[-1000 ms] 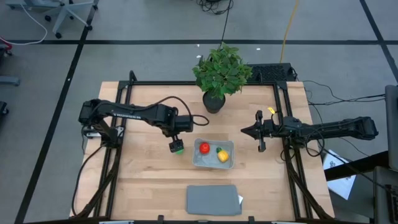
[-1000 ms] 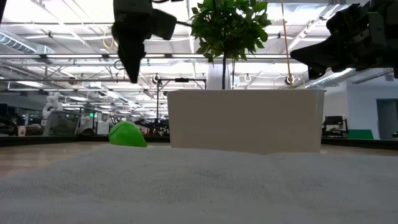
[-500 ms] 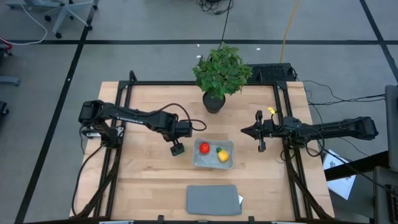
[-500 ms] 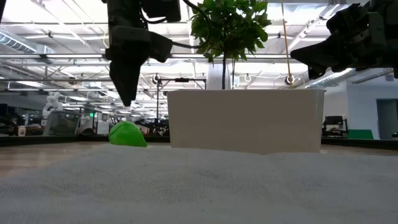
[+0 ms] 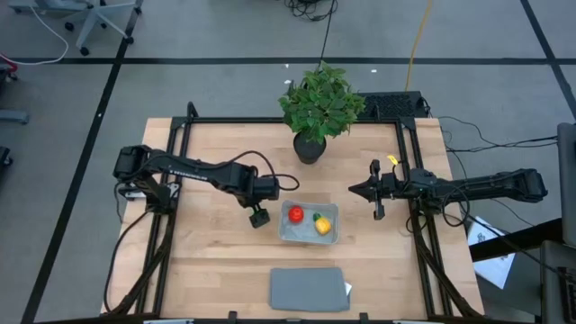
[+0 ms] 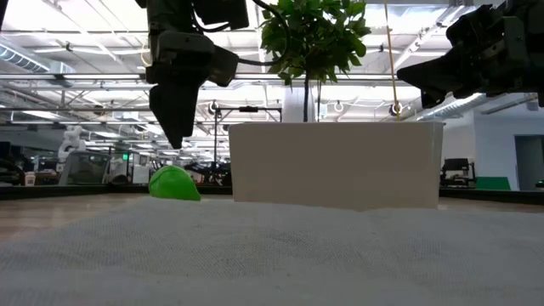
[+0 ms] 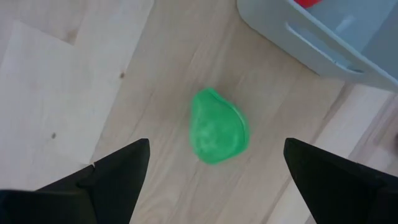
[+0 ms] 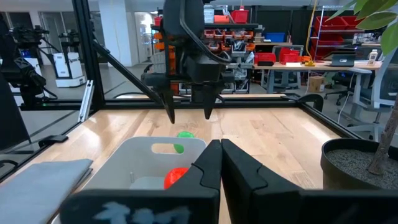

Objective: Pick and placing Produce into tupperware
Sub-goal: Put the pear into the basket

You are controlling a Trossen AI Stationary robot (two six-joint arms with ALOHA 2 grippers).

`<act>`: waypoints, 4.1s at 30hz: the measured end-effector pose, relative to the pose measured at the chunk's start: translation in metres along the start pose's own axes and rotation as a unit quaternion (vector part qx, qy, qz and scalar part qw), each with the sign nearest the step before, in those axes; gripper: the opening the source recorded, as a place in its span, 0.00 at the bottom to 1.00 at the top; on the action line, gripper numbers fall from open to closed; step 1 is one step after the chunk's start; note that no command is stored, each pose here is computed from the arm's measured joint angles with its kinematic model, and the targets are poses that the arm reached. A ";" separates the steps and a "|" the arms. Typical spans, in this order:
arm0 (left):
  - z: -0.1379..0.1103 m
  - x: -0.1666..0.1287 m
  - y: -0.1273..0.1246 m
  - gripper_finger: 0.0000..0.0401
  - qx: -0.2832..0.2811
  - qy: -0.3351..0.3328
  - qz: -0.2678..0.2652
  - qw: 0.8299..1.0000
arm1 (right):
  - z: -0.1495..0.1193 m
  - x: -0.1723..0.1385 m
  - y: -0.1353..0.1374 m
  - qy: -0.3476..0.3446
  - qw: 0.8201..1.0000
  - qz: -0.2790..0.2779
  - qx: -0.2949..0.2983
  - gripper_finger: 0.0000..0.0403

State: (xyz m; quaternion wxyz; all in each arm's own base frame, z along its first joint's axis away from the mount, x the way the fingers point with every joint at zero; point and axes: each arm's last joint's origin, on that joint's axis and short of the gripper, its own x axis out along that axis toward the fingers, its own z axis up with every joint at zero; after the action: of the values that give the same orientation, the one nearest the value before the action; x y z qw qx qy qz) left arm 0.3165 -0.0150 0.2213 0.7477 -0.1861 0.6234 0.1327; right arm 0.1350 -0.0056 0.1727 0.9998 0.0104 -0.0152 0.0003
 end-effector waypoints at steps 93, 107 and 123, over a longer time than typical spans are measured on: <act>0.000 0.051 -0.021 0.53 0.084 0.064 0.067 0.992 | -0.001 0.001 0.000 0.005 1.000 0.000 -0.001 0.00; 0.018 0.007 -0.024 0.53 0.109 0.057 0.124 0.985 | -0.001 0.001 0.000 0.004 1.000 0.000 -0.004 0.00; 0.020 -0.075 -0.012 0.53 0.112 -0.030 0.100 0.988 | -0.001 0.001 0.000 0.005 1.000 0.000 -0.004 0.00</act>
State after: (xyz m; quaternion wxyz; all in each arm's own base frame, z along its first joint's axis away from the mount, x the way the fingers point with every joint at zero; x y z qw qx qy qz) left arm 0.3254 -0.0139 0.2997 0.7652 -0.0345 0.6270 0.1416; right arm 0.1362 -0.0056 0.1715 0.9999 0.0068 -0.0104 0.0003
